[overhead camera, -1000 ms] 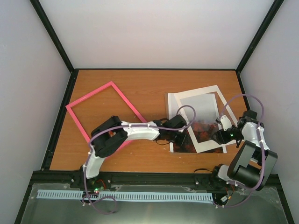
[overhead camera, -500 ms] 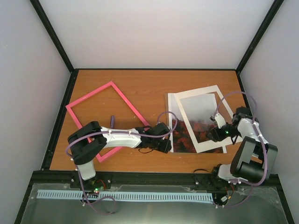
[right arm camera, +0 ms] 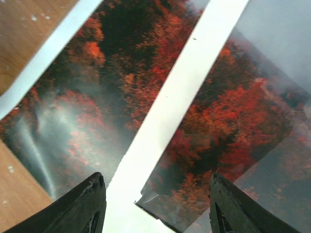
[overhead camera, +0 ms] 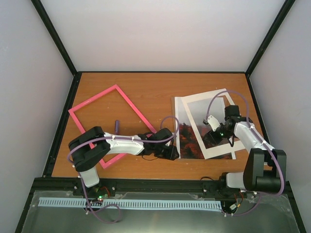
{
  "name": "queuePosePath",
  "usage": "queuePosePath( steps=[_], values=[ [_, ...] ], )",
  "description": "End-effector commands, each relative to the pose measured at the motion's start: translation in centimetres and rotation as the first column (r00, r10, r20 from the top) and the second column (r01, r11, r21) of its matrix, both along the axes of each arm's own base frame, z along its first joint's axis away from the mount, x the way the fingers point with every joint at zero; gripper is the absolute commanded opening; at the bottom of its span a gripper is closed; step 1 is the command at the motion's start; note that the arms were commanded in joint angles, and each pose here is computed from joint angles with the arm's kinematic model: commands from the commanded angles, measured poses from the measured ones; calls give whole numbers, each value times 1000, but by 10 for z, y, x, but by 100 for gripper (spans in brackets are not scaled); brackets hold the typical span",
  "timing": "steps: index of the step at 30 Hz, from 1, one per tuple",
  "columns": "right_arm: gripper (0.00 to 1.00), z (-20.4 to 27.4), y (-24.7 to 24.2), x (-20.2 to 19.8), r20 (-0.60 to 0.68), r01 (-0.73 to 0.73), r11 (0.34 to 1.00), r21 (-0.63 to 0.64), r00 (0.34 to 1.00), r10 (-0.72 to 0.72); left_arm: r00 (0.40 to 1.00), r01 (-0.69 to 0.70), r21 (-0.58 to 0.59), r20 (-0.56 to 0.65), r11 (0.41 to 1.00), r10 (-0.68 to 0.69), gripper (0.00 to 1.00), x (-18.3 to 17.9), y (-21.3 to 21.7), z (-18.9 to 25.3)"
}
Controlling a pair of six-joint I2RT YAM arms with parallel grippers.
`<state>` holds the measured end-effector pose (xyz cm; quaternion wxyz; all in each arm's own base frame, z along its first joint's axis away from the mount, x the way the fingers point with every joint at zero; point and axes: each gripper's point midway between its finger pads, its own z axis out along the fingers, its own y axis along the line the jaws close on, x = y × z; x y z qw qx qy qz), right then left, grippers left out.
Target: Take the photo out of the frame
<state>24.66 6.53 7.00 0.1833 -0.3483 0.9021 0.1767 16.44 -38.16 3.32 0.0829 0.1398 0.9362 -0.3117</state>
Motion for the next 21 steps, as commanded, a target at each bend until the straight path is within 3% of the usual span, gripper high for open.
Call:
queuePosePath(
  steps=[1,7,21],
  values=[
    [57,-22,-10,8,-10,34,997,-66,999,-35,999,6,-125,-40,992,-11,48,0,-16,23],
    [54,-57,-16,-6,-138,47,993,-105,989,-61,993,14,-174,-112,985,-34,51,-9,-14,19],
    [52,-70,-11,-20,-230,38,996,-79,972,-56,979,67,-269,-169,961,-116,51,-13,-30,15]
  ],
)
